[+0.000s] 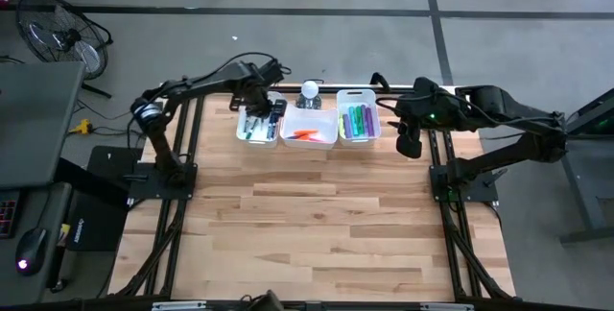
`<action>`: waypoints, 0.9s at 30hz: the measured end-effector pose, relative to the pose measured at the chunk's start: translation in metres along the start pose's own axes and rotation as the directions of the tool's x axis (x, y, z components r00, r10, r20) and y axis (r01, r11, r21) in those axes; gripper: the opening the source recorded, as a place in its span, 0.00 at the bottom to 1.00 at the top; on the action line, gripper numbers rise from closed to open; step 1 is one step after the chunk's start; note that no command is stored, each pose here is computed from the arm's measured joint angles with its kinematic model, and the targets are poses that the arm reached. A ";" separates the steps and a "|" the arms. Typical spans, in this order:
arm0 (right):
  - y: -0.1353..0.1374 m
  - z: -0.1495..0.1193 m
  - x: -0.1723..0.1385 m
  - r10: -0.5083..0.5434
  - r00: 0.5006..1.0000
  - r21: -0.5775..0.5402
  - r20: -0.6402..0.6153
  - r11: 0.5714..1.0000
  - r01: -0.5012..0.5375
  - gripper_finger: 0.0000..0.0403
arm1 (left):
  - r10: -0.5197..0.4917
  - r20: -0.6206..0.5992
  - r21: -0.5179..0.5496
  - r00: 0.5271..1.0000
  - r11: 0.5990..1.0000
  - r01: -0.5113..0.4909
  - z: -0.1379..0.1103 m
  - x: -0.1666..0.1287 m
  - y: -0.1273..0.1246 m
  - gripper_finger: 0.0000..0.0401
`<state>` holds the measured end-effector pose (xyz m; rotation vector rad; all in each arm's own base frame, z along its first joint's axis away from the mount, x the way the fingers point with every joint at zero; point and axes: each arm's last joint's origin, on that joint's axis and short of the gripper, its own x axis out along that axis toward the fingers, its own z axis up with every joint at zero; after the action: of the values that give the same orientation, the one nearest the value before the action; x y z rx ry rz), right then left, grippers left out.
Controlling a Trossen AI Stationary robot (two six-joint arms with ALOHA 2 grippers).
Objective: Pick & Place Markers
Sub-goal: Put the brown marker pen into the middle white bin, then return to Home Position
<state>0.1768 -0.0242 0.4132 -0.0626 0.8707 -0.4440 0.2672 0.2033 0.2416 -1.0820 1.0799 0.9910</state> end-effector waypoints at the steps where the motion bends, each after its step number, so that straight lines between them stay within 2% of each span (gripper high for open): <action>1: 0.000 0.000 0.000 0.000 1.000 0.000 0.000 1.000 0.000 0.38 | 0.014 -0.017 0.000 1.000 1.000 -0.014 0.001 0.002 -0.001 0.07; 7: 0.000 -0.001 0.000 -0.001 1.000 -0.005 -0.011 1.000 0.001 0.38 | 0.099 -0.132 0.006 0.986 0.995 -0.099 -0.001 0.017 0.002 0.07; 13: 0.000 -0.001 0.000 -0.001 1.000 -0.006 -0.012 1.000 0.001 0.38 | 0.085 -0.151 0.003 0.985 0.996 -0.086 0.000 0.022 0.000 0.07; 21: 0.000 -0.003 0.000 -0.002 1.000 -0.021 -0.027 1.000 0.001 0.38 | 0.081 -0.160 0.019 0.984 0.997 -0.079 -0.003 0.022 -0.002 0.35; 24: 0.000 -0.004 0.000 -0.003 0.999 -0.024 -0.038 1.000 0.002 0.38 | 0.080 -0.161 0.057 0.984 0.996 -0.072 -0.005 0.023 -0.005 0.41; 27: -0.002 -0.009 -0.004 -0.003 0.999 -0.030 -0.053 1.000 0.002 0.38 | 0.073 -0.145 0.145 0.987 0.988 -0.052 -0.012 0.016 -0.010 0.43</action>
<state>0.1669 -0.0234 0.4113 -0.0795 0.9294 -0.4369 0.2780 0.1915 0.2262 -1.0243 1.2935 0.8792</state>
